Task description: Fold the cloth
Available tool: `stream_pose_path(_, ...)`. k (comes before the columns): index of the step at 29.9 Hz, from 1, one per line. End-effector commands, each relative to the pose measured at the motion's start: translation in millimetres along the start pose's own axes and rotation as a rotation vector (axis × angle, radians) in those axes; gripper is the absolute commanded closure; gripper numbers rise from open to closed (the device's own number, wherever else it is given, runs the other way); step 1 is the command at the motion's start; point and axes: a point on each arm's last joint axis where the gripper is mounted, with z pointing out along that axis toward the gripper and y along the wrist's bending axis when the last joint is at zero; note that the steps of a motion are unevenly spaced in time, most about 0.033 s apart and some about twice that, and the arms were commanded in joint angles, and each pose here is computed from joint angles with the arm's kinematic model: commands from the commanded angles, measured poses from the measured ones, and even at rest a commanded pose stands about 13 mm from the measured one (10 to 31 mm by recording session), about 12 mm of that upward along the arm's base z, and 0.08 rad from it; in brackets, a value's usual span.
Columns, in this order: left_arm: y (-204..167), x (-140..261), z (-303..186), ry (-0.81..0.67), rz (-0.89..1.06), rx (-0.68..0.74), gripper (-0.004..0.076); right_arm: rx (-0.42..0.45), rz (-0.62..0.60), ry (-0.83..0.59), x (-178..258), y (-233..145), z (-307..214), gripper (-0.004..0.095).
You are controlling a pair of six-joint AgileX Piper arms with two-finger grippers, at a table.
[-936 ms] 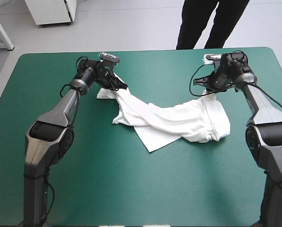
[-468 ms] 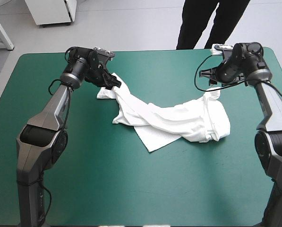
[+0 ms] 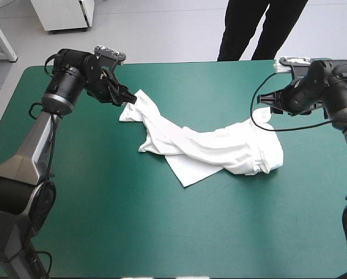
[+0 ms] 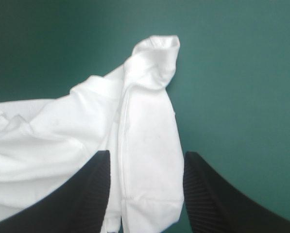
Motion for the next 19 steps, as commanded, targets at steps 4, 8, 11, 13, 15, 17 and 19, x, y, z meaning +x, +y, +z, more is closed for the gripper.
stream_pose_path(4, -4.9, 29.6, -30.3, 0.041, -0.061, 0.010, 0.0321, -0.022, 0.008, -0.097, 22.7, -0.9, -40.2, 0.0467)
stream_pose_path(8, -3.0, 23.7, -6.8, -0.003, -0.054, -0.010, 0.0321, -0.031, 0.008, -0.115, 23.5, 0.0, -44.4, 0.0467)
stream_pose_path(11, -2.7, 17.0, 16.8, -0.023, -0.055, -0.008, 0.0321, -0.032, 0.008, -0.117, 23.3, 0.1, -44.4, 0.0467)
stream_pose_path(13, -2.6, 14.6, 34.2, -0.015, -0.077, -0.006, 0.0321, -0.032, 0.008, -0.117, 23.3, 0.1, -44.4, 0.0467)
stream_pose_path(15, -2.7, 11.9, 52.5, 0.005, -0.087, -0.001, 0.0321, -0.032, 0.008, -0.117, 23.3, 0.1, -44.4, 0.0467)
stream_pose_path(17, -2.2, 5.0, 66.4, 0.009, -0.092, 0.005, 0.0321, -0.034, 0.009, -0.115, 23.5, 0.3, -44.4, 0.0467)
stream_pose_path(19, -0.4, -4.2, 74.4, -0.005, -0.095, -0.001, 0.0321, -0.034, 0.009, -0.115, 23.5, 0.3, -44.4, 0.0467)
